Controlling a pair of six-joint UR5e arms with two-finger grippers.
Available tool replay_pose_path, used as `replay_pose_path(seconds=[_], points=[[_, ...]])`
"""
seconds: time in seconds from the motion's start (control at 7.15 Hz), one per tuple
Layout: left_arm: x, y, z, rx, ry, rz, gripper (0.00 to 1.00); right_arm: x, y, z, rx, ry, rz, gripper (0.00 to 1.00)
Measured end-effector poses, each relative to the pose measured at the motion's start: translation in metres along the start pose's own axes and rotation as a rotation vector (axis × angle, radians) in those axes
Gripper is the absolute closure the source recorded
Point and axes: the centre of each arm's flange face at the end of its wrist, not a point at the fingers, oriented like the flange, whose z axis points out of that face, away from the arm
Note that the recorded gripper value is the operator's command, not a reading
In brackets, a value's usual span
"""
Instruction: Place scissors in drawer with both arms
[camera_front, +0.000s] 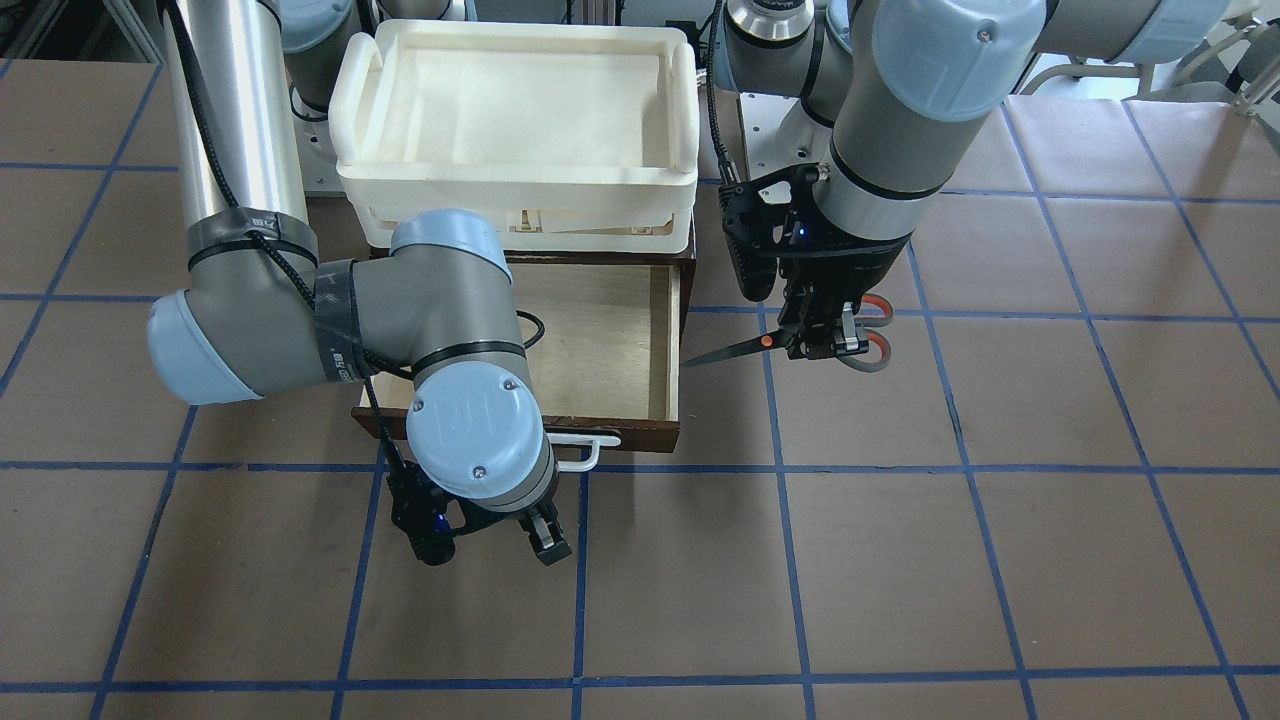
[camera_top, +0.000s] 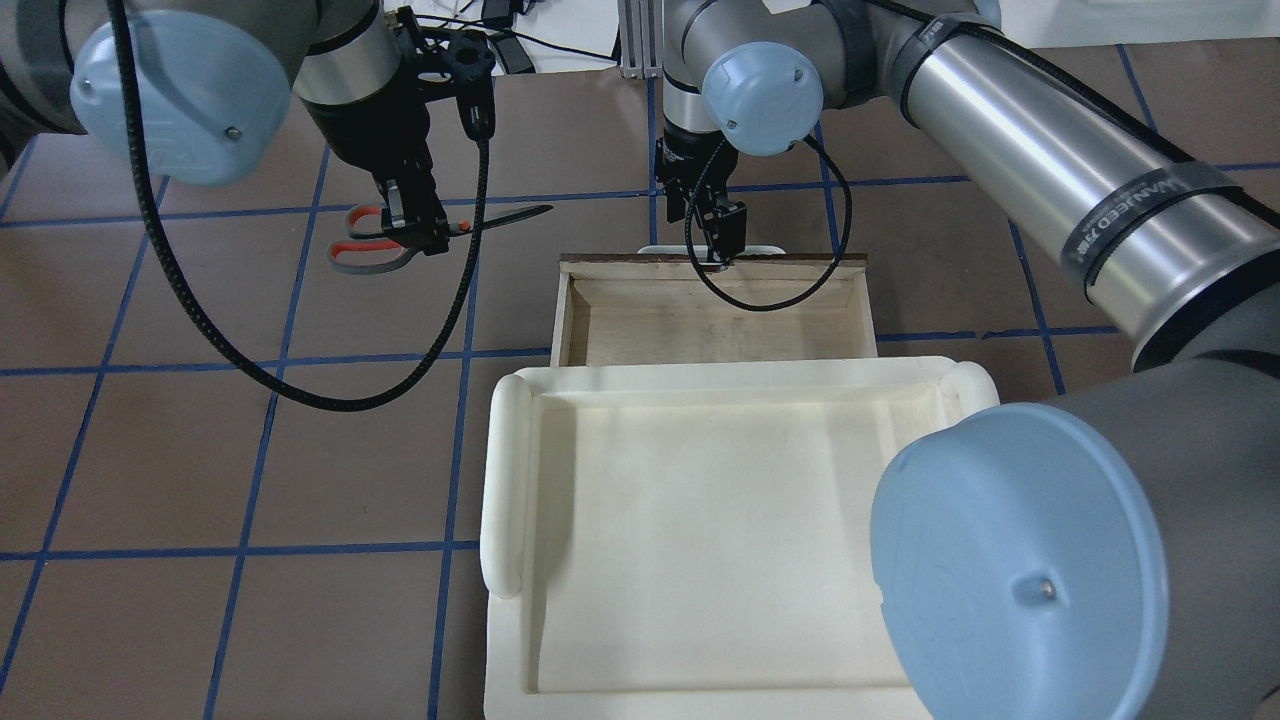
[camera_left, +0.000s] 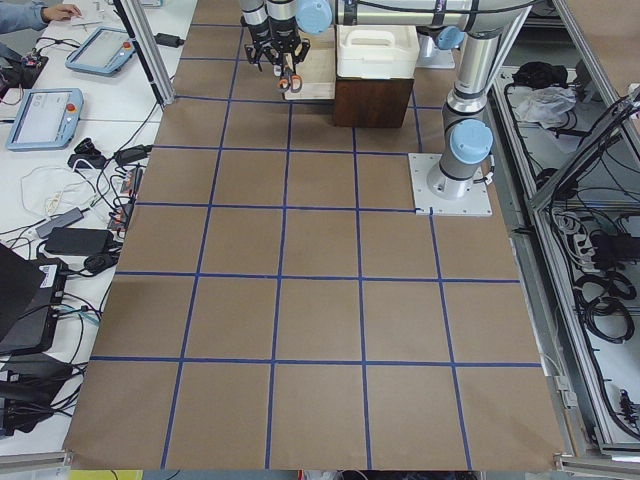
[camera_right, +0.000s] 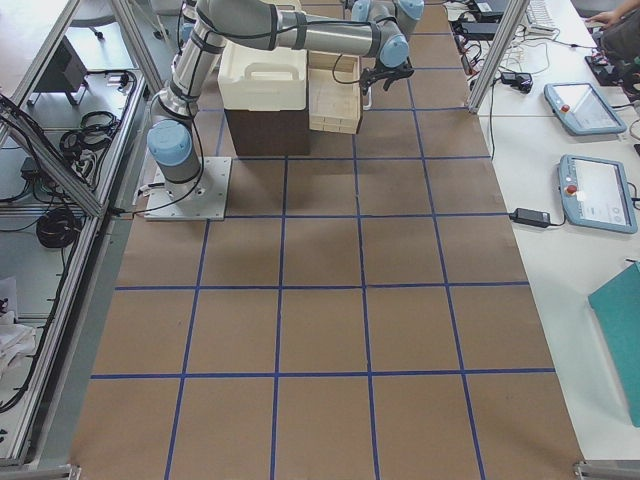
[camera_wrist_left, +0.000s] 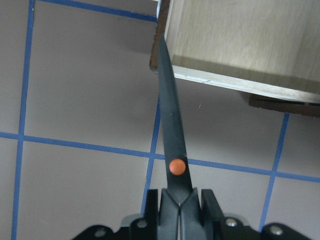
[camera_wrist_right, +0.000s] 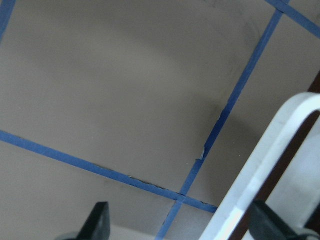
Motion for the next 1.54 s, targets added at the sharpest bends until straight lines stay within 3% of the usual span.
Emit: replay_pose_path(seconds=[0.28,0.7,0.84,1.12,1.54], points=[[0.003,-0.005,-0.001,0.021,0.000,-0.007,1.00,0.014,0.001,-0.005,0.001,0.007,0.015,0.00],[0.005,-0.015,0.002,0.020,0.000,-0.006,1.00,0.026,-0.020,-0.038,0.005,-0.037,0.010,0.00],[0.005,-0.017,0.004,0.023,0.003,-0.007,1.00,0.030,-0.025,-0.050,0.021,-0.053,-0.033,0.00],[0.022,-0.051,0.011,0.022,0.012,-0.011,1.00,0.053,-0.046,-0.093,0.119,-0.085,-0.280,0.00],[0.062,-0.134,0.041,0.049,0.056,0.021,1.00,0.118,-0.116,-0.177,0.256,-0.114,-0.773,0.00]])
